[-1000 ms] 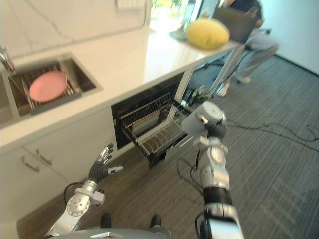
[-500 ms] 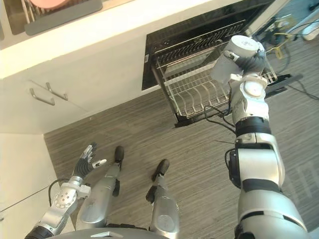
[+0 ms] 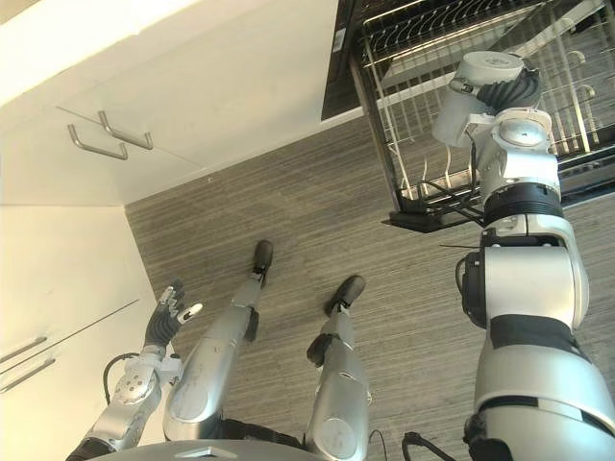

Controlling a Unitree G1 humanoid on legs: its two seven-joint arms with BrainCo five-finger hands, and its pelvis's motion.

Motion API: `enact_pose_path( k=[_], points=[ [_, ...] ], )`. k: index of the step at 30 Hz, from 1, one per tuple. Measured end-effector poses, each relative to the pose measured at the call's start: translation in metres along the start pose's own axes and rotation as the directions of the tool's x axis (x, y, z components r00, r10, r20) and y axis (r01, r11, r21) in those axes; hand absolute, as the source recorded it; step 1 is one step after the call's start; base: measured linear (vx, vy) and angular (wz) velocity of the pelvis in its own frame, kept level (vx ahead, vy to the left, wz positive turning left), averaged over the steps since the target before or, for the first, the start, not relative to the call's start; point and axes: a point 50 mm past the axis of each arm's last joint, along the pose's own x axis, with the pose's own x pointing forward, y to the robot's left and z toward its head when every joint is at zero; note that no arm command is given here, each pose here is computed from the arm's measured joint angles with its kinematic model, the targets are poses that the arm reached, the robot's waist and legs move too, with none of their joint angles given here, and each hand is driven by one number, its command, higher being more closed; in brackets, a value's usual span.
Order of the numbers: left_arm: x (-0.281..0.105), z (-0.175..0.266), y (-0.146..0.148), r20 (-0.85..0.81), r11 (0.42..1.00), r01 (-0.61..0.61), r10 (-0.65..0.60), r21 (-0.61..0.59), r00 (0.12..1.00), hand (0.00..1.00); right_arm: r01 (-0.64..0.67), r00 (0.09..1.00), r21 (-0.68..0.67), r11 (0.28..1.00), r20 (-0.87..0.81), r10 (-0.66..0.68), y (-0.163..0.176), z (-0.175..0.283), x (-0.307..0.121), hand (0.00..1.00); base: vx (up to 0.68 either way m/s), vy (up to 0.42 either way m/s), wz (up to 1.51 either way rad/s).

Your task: Walk over to the sink, pick up the cup, carry it to the dishwasher, place the cup inside the dishwasher, then close the dishwasher door

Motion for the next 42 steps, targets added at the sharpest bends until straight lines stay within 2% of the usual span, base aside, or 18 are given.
enact_pose_path(
  k=[4,10,11,24,27,33,37,39,42],
  points=[
    [0.005,0.002,0.001,-0.003,0.998,-0.021,0.021,-0.065,1.0,0.0,-0.037,0.998,-0.073,0.997,0.044,0.04,0.005,0.018,0.002,1.0,0.01,0.027,0.06],
    [0.005,-0.003,-0.003,-0.024,0.996,0.009,-0.011,-0.084,1.0,0.0,-0.049,0.993,-0.125,0.991,0.103,0.062,0.01,0.041,0.002,1.0,0.01,0.043,0.1],
    [0.005,-0.003,-0.004,-0.023,0.996,0.012,-0.014,-0.087,1.0,0.0,-0.034,0.993,-0.134,0.99,0.111,0.049,0.006,0.044,0.003,0.0,0.02,0.04,0.06],
    [0.011,0.008,0.008,0.021,0.994,-0.027,0.029,-0.104,0.999,0.0,-0.042,0.996,-0.093,0.995,0.08,0.05,0.01,0.048,0.003,0.0,0.02,0.034,0.05],
    [0.011,0.006,0.009,0.008,0.997,-0.022,0.023,-0.074,1.0,0.0,-0.074,0.997,-0.047,0.996,0.022,0.075,0.011,0.037,0.004,0.0,0.0,0.0,0.0],
    [0.0,0.004,0.025,0.008,0.997,-0.073,0.074,-0.02,0.997,0.0,-0.151,0.987,0.033,0.988,0.061,0.149,0.02,0.019,-0.002,0.0,0.0,-0.023,-0.06],
    [-0.013,-0.007,0.041,-0.034,0.989,-0.15,0.15,0.008,0.988,0.0,-0.287,0.947,0.181,0.941,0.199,0.251,0.03,0.005,-0.02,0.0,0.04,-0.014,-0.21],
    [-0.021,-0.013,0.053,-0.057,0.979,-0.205,0.206,0.012,0.977,0.0,-0.351,0.922,0.278,0.894,0.27,0.278,0.036,-0.019,-0.043,0.0,0.03,-0.001,-0.41],
    [-0.04,-0.036,0.071,-0.155,0.951,-0.303,0.309,0.057,0.938,0.0,-0.39,0.915,0.406,0.826,0.269,0.3,0.049,-0.073,-0.089,0.0,0.07,-0.016,-0.41]
  ],
)
